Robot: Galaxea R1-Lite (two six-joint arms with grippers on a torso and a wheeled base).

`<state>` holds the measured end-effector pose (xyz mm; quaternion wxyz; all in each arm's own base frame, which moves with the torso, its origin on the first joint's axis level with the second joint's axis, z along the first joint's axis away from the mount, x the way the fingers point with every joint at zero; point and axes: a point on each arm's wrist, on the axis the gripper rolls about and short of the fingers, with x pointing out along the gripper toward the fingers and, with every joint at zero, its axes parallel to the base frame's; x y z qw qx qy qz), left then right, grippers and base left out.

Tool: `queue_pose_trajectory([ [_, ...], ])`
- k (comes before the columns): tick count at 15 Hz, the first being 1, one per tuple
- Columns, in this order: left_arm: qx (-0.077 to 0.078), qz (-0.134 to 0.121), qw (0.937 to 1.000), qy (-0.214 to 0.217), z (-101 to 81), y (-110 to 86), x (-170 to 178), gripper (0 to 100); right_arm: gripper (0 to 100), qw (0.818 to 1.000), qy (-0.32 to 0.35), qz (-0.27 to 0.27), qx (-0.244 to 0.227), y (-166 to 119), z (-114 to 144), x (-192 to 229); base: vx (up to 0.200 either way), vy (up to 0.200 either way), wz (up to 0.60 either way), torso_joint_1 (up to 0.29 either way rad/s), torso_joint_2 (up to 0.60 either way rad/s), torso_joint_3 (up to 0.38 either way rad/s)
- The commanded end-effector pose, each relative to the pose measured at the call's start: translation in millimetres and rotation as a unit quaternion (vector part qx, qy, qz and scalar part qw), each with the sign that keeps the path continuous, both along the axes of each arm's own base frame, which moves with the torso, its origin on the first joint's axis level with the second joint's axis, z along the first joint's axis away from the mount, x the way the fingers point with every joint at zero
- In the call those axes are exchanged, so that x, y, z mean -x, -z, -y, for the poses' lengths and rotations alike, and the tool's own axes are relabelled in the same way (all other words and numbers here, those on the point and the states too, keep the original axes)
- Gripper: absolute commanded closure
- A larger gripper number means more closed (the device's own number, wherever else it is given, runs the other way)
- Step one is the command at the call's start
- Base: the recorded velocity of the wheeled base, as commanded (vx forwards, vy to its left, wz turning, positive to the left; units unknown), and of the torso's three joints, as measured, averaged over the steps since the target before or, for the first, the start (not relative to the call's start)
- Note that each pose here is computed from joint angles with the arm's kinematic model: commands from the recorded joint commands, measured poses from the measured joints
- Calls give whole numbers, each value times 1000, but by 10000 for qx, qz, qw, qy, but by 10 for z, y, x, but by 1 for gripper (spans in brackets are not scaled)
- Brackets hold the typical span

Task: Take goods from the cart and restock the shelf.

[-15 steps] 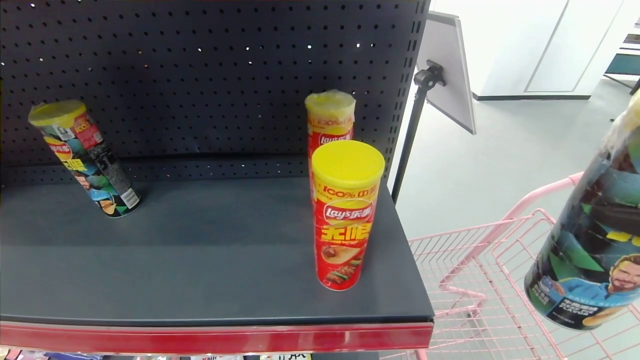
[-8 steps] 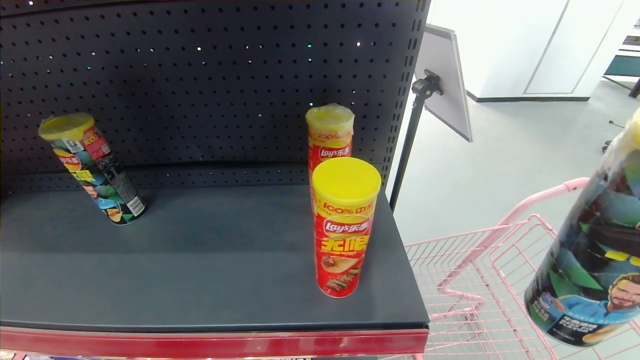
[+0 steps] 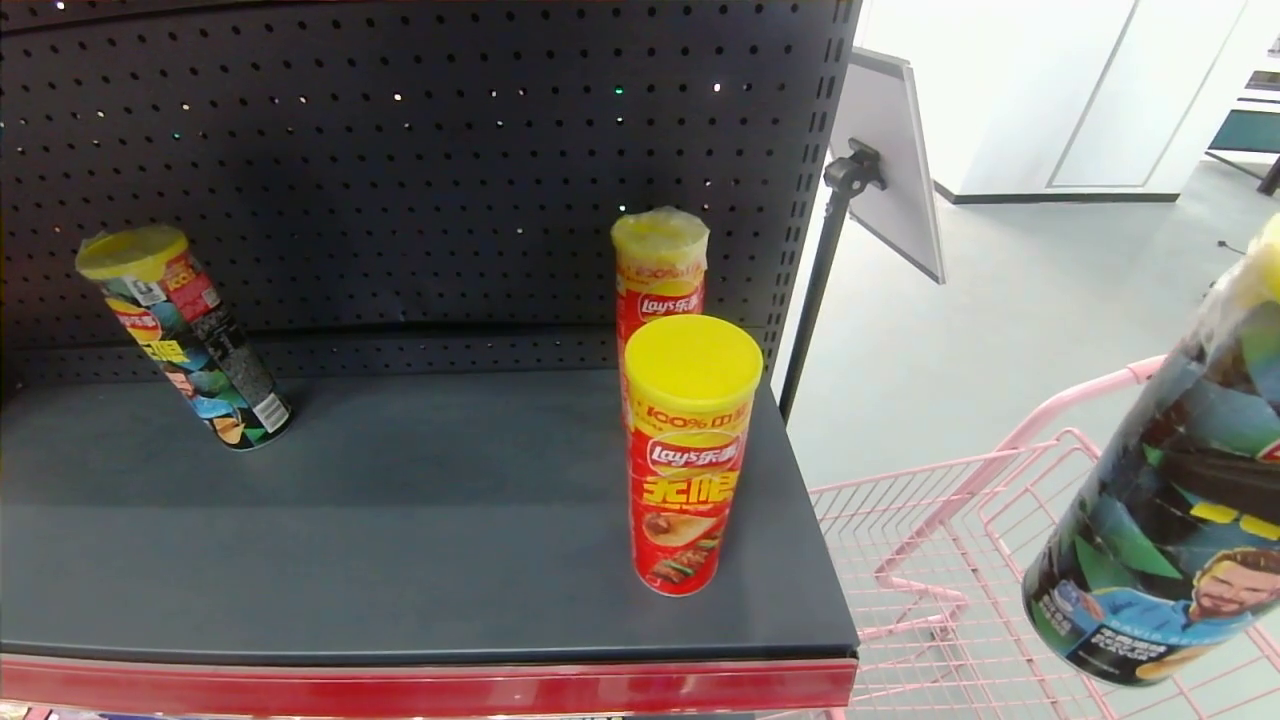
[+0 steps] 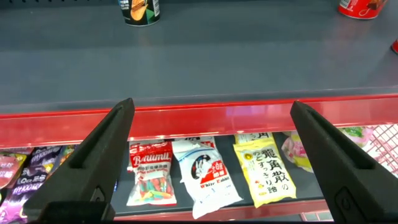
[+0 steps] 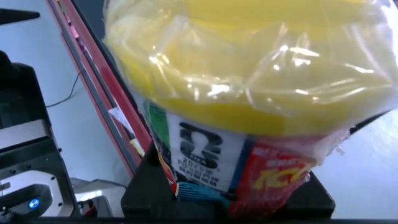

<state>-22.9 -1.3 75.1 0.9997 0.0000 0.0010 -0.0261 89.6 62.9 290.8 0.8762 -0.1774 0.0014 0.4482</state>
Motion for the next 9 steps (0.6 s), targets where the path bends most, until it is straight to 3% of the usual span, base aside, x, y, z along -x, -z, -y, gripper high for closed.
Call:
queue_pose_trajectory([
  [1,0,-6,10000,0,0,0,-1,0,100,9999,-100,9,-1,-2,-21,5,0,0,0,0,0,0],
  [9,0,-6,10000,0,0,0,-1,0,100,9999,-106,-26,-44,-21,-32,-4,0,0,0,0,0,0],
])
